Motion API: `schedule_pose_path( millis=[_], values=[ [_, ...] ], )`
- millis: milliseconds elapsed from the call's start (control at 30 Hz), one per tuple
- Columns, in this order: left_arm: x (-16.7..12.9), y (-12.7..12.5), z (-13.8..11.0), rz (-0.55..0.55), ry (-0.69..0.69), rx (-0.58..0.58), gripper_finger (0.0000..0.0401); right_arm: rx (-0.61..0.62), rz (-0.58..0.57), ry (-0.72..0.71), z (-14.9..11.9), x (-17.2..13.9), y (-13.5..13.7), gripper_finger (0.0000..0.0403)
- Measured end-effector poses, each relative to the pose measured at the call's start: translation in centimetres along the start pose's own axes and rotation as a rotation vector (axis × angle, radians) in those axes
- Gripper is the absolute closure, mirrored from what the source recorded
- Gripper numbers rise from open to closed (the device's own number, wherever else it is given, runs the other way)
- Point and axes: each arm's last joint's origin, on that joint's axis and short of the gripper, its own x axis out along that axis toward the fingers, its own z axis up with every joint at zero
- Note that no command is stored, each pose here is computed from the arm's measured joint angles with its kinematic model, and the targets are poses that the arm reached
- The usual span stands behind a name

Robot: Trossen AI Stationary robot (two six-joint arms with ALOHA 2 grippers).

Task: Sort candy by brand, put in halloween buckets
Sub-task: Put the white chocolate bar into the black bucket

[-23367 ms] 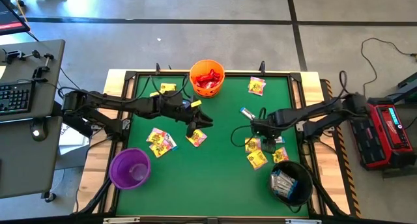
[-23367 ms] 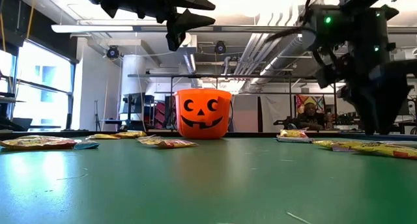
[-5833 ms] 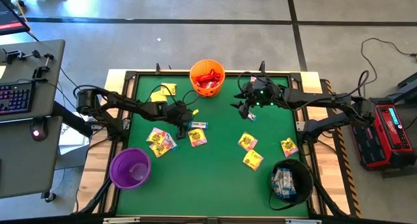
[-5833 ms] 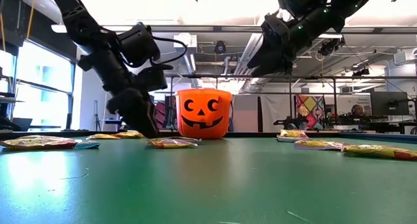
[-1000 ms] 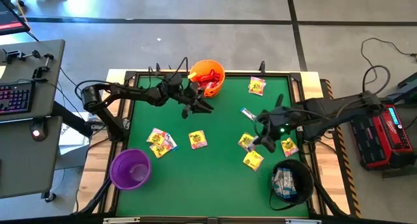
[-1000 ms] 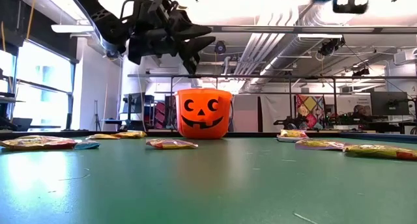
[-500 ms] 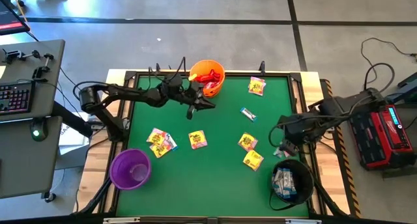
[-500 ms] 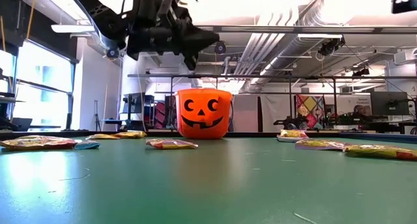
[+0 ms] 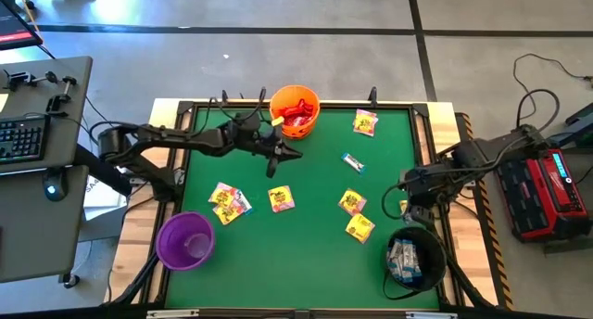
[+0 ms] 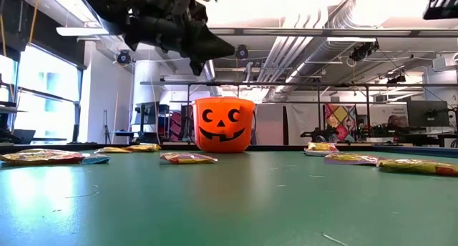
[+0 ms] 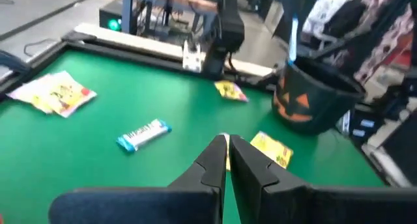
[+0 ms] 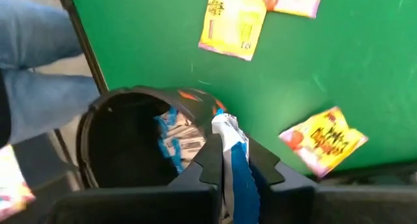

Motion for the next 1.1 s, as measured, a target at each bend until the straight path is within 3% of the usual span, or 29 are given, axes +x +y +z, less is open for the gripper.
schedule_pose_path(
  millis=[167,367,533,833,1100],
  values=[
    [-0.1,-1.6,-0.3,0.019,0.061,0.023,0.0391,-0.11,0.028,0.026,-0.1,0.0,0.1,0.0391],
    [-0.6,-3.5,-0.5,0.064,0.116,-0.032,0.0391,-0.121,0.153,0.121,-0.5,0.0,0.7,0.0391],
    [-0.9,-4.6,-0.1,0.055,0.102,-0.031,0.0391,-0.178,0.214,0.121,-0.6,0.3,1.9,0.0391],
    [-0.8,-5.6,-1.4,0.071,0.214,-0.005,0.0391,-0.205,0.236,0.174,-1.5,6.1,2.9,0.0391],
    [-0.6,-6.4,-1.8,0.055,0.242,-0.036,0.0391,-0.181,0.21,0.246,-3.6,8.4,3.0,0.0382]
  ],
)
